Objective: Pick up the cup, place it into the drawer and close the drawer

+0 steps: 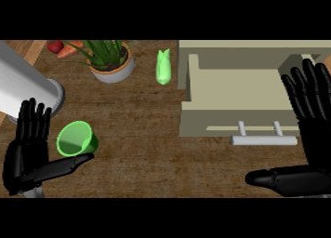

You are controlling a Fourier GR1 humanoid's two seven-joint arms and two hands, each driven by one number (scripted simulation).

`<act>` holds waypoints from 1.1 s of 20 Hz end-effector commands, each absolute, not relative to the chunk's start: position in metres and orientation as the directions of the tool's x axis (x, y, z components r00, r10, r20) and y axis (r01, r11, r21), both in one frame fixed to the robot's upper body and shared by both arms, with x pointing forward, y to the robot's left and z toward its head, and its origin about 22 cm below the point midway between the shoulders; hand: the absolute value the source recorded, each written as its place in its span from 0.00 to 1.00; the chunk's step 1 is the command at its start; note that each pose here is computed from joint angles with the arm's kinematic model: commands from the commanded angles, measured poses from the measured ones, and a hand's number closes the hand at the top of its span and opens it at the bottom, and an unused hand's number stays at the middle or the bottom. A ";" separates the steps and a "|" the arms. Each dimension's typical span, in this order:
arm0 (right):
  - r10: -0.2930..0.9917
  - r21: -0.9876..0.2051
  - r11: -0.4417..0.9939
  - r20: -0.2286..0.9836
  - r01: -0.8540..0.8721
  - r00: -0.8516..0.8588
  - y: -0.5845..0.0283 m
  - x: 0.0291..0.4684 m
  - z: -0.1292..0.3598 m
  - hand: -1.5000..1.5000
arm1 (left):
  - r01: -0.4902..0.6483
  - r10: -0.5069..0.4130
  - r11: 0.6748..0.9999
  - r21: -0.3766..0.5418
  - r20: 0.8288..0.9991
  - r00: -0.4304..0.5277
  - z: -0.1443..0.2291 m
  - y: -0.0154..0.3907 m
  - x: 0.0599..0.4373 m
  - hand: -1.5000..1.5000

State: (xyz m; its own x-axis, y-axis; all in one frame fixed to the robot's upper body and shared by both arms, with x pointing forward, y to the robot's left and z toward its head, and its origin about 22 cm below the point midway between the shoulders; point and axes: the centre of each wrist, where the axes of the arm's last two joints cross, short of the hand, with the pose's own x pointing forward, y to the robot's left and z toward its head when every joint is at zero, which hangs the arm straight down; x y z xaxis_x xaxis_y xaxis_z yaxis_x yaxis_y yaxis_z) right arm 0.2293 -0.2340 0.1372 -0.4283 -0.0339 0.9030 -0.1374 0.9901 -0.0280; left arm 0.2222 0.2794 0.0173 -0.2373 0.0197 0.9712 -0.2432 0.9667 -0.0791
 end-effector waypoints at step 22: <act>-0.049 -0.024 0.985 0.910 -0.170 -0.412 -0.234 0.221 0.167 0.00 | -0.306 0.020 0.949 -0.069 0.987 -0.159 -0.092 0.315 0.225 0.00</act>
State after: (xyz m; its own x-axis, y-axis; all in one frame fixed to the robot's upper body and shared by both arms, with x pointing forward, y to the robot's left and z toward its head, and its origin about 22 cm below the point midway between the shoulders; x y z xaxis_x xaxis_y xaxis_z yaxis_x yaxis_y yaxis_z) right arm 0.2230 -0.2390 0.1490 -0.4185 -0.0419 0.9072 -0.1617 0.9864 -0.0291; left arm 0.2240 0.3129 -0.0792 -0.1769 0.0156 0.9841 -0.2830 0.9568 -0.0660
